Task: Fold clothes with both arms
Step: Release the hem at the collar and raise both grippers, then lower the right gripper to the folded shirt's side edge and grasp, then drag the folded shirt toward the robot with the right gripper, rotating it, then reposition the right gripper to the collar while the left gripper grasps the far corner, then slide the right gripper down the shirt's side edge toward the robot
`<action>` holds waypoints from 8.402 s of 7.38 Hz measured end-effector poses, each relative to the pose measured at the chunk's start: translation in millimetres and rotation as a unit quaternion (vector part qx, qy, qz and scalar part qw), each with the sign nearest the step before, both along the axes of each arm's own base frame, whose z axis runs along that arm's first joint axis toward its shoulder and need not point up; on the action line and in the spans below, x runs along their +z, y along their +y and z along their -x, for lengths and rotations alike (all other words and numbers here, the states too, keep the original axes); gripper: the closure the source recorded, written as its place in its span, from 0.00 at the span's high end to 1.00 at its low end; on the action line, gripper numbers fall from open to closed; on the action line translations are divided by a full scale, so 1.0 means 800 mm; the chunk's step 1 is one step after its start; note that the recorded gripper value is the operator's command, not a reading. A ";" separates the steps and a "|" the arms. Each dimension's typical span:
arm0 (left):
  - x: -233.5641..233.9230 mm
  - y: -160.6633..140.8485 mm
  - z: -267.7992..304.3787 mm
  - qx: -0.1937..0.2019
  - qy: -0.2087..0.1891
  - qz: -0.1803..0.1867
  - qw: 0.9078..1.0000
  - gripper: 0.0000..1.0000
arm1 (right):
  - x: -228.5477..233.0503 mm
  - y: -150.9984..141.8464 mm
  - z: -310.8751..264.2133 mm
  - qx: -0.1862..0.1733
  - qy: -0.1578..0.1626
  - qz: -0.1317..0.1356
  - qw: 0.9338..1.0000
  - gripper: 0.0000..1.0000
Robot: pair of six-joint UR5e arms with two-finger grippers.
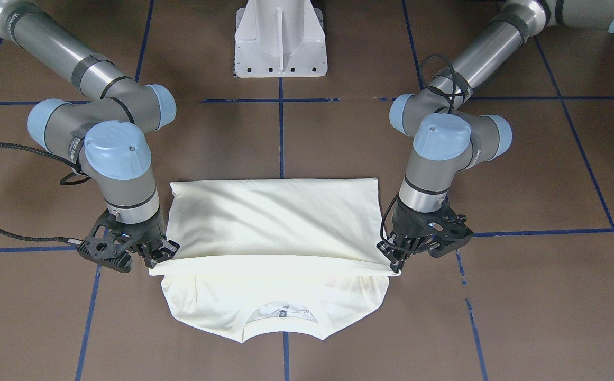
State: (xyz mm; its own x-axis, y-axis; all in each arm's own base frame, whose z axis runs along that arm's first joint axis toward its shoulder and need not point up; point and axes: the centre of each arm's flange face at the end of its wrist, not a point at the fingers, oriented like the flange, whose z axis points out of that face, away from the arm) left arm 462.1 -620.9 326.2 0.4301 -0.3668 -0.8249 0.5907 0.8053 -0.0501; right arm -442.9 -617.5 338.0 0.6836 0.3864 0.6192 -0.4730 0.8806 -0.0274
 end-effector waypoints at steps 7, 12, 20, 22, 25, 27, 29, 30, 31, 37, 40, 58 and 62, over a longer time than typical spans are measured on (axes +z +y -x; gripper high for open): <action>0.003 -0.005 0.006 -0.003 0.016 -0.013 1.000 0.30 | -0.026 -0.010 0.009 -0.003 -0.005 -0.011 1.000 0.49; 0.015 0.002 0.020 -0.004 0.046 -0.042 0.998 0.30 | -0.020 0.164 -0.009 0.039 -0.092 0.046 0.994 0.62; 0.010 0.004 0.020 -0.007 0.049 -0.048 0.998 0.30 | 0.024 0.226 0.035 0.077 -0.085 0.109 0.987 0.52; 0.009 0.003 0.020 -0.008 0.048 -0.048 0.998 0.30 | 0.028 0.233 0.044 0.073 -0.081 0.109 0.988 0.00; 0.009 0.003 0.021 -0.009 0.047 -0.047 0.998 0.30 | 0.024 0.237 0.045 0.070 -0.084 0.108 0.988 0.00; 0.009 -0.002 0.027 -0.014 0.046 -0.047 0.998 0.30 | -0.001 0.260 0.026 0.057 -0.108 0.103 0.987 0.00; -0.009 0.000 0.040 -0.018 0.058 -0.056 0.997 0.30 | -0.038 0.360 -0.004 -0.012 -0.149 0.104 0.983 0.00; -0.026 0.011 0.050 -0.013 0.073 -0.064 0.995 0.32 | -0.054 0.431 -0.018 -0.066 -0.165 0.116 0.977 0.00; -0.040 0.024 0.056 0.004 0.090 -0.066 0.994 0.32 | -0.065 0.496 -0.037 -0.123 -0.175 0.138 0.967 0.44; -0.091 0.162 0.054 0.156 0.204 0.025 0.966 0.68 | -0.069 0.531 -0.050 -0.108 -0.160 0.189 0.963 1.00; -0.076 0.253 -0.039 0.160 0.156 0.117 0.968 0.69 | -0.069 0.373 -0.076 -0.045 -0.160 0.100 0.981 1.00; -0.080 0.139 -0.017 0.081 0.044 0.043 0.995 0.00 | -0.098 0.306 -0.069 -0.040 -0.179 0.039 0.982 1.00; -0.099 -0.030 -0.056 0.039 0.071 -0.001 0.997 0.55 | -0.120 0.309 -0.051 -0.030 -0.205 0.032 0.978 1.00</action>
